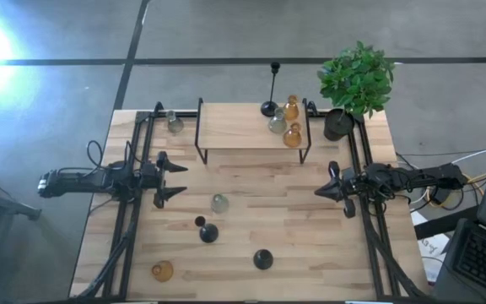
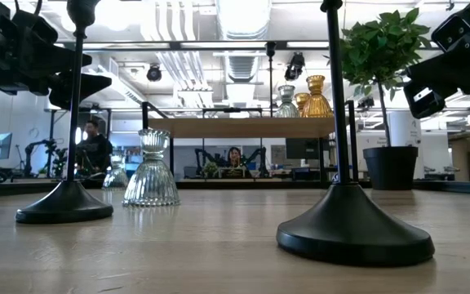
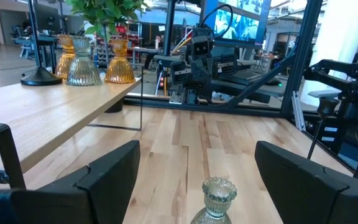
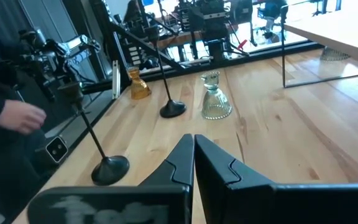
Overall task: Pick & Place candle stick holders
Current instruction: Put the top green candle holder on the shelf
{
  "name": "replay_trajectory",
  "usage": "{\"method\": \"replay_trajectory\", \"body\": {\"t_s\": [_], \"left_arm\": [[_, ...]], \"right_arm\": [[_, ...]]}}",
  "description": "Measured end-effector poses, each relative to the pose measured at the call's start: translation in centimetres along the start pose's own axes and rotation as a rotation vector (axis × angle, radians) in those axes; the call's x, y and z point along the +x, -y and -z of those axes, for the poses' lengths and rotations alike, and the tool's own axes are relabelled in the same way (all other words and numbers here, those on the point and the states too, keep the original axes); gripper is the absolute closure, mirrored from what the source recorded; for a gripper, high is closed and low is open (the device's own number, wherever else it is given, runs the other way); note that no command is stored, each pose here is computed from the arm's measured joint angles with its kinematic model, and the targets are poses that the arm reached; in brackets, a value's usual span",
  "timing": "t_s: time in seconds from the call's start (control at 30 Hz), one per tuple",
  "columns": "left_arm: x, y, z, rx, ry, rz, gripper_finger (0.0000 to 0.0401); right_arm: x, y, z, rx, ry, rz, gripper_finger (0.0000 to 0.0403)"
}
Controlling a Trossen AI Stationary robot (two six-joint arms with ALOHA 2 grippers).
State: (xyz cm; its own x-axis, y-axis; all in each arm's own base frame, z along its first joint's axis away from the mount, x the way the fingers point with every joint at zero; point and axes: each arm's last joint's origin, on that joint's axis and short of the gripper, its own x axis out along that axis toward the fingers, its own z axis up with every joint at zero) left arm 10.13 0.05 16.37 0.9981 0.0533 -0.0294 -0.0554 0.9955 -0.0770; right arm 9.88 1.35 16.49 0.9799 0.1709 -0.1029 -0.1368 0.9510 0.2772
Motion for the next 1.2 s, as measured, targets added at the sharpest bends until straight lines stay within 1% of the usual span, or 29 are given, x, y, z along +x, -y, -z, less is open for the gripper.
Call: {"method": "replay_trajectory", "body": {"t_s": [0.93,1.1,1.2], "left_arm": [[0.01,0.01,0.01,0.001,-0.001,0.001,0.0078],[0.00,-0.02,-0.25,0.018,0.027,-0.014,0.0078],[0.00,-0.02,-0.25,0.001,0.027,-0.011,0.0078]], "right_arm": [[-0.01,-0.01,-0.03,0.000,0.001,0.000,0.0394],[-0.01,-0.01,-0.03,0.000,0.001,0.000,0.0394],[-0.01,-0.01,-0.03,0.000,0.001,0.000,0.0394]]}}
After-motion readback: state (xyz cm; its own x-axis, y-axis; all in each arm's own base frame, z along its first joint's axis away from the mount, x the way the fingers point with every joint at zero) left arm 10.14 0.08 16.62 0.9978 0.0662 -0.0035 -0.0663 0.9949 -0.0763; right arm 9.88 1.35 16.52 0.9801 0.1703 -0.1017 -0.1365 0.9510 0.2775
